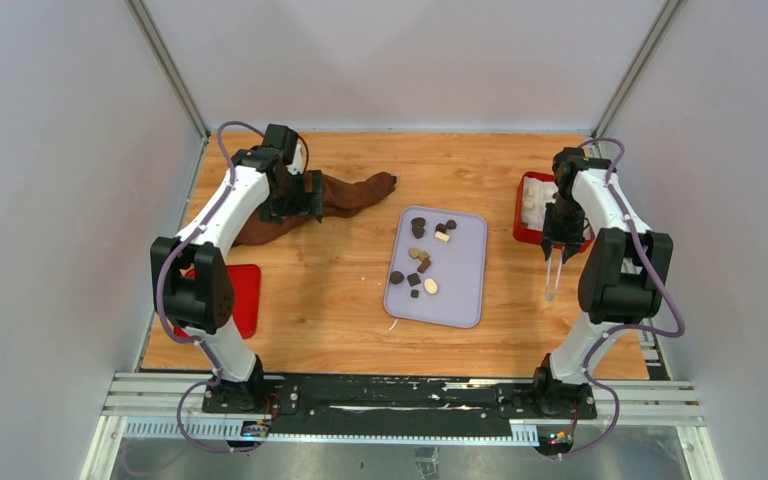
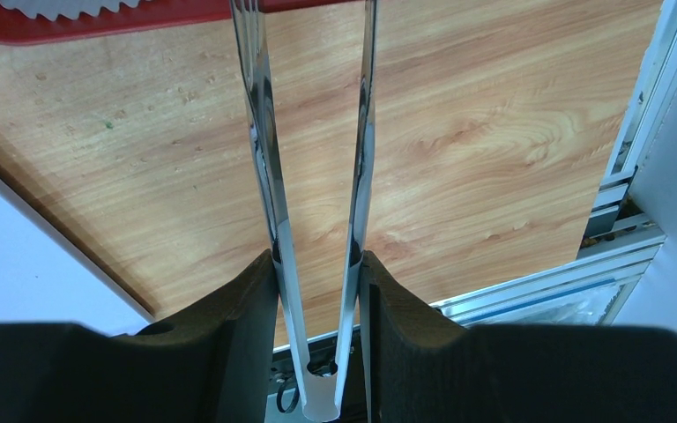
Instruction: Pack the chocolate
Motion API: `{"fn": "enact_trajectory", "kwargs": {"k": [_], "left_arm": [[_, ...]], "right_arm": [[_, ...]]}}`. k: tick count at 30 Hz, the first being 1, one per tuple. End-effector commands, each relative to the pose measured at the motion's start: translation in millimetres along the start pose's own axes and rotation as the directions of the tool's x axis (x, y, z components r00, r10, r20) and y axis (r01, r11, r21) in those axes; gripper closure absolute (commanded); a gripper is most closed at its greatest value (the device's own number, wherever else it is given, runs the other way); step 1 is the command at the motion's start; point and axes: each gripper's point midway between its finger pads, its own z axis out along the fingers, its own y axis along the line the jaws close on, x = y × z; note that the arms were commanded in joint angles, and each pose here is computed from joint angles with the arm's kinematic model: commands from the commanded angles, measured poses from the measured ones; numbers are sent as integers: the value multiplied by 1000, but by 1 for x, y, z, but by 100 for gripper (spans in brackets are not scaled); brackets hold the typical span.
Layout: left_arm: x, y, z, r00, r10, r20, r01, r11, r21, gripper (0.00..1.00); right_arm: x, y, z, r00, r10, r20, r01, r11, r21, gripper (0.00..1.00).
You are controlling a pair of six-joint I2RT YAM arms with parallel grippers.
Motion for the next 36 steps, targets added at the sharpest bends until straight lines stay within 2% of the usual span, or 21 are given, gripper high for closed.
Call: {"fn": "enact_trajectory", "kwargs": {"k": [1, 7, 33, 36], "left_arm": [[1, 1, -5, 1000, 4, 3, -4, 1000, 5, 0], [5, 3, -9, 1000, 11, 6, -11, 1000, 3, 0], [24, 8, -26, 1000, -14, 25, 14, 1000, 3, 0], [25, 8, -27, 1000, -16, 26, 16, 1000, 3, 0]], "right_arm": [[14, -9, -8, 1000, 9, -9, -9, 1000, 3, 65], [19, -10, -10, 1000, 13, 0, -13, 1000, 1, 60], [23, -9, -12, 1000, -14, 25, 15, 1000, -24, 58], [24, -8, -12, 1000, -15, 26, 16, 999, -31, 56]]}}
